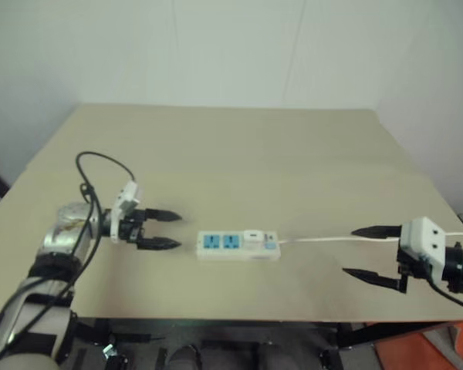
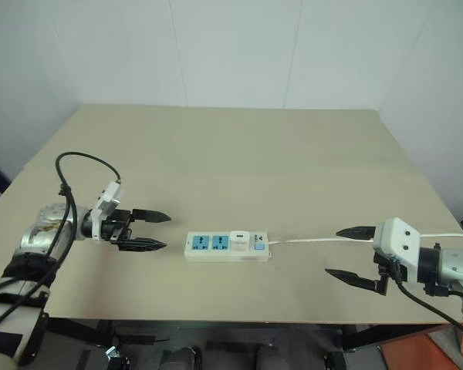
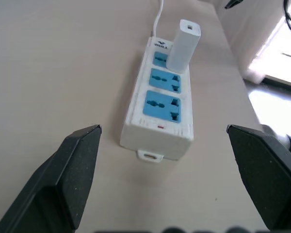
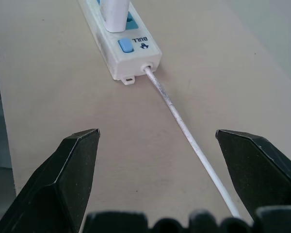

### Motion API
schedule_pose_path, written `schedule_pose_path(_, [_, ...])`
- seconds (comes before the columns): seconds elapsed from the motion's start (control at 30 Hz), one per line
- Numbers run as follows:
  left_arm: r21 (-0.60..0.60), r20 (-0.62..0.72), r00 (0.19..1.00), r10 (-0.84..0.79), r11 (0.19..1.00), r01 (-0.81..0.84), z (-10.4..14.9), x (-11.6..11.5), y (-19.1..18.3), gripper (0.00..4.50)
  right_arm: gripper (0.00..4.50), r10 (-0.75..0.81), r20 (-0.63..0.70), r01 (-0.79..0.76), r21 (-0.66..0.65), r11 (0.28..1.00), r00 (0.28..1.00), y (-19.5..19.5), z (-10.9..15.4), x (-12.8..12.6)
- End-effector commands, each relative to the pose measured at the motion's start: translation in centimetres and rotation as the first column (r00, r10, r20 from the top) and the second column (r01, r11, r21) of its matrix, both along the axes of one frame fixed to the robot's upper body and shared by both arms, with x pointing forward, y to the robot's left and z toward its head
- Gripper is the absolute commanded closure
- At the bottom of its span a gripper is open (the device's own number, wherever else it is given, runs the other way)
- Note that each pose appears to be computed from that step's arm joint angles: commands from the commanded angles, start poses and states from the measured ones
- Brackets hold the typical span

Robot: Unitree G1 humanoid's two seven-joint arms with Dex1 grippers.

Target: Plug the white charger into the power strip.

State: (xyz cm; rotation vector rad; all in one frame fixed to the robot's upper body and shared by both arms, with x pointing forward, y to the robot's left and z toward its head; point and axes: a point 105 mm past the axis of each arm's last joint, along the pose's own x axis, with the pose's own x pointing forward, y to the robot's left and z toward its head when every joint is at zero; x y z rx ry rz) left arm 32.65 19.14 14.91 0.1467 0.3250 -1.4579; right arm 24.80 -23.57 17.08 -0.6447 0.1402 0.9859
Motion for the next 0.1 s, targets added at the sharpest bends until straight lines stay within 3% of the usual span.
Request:
schedule_pose_path(0.03, [0.006, 0.001, 0.999, -0.044, 0.999, 0.044, 1.15, 0.27, -0.64, 0.00, 0.02, 0.004, 0.034, -0.003, -0.018, 1.000, 0.999, 0.38, 1.31, -0.30])
schedule_pose_path(0.1, [0.018, 0.010, 0.999, -0.050, 0.999, 0.050, 1.39, 0.68, -0.83, 0.00, 0.02, 0.012, 0.021, -0.012, -0.037, 0.999, 1.000, 0.46, 1.23, -0.63])
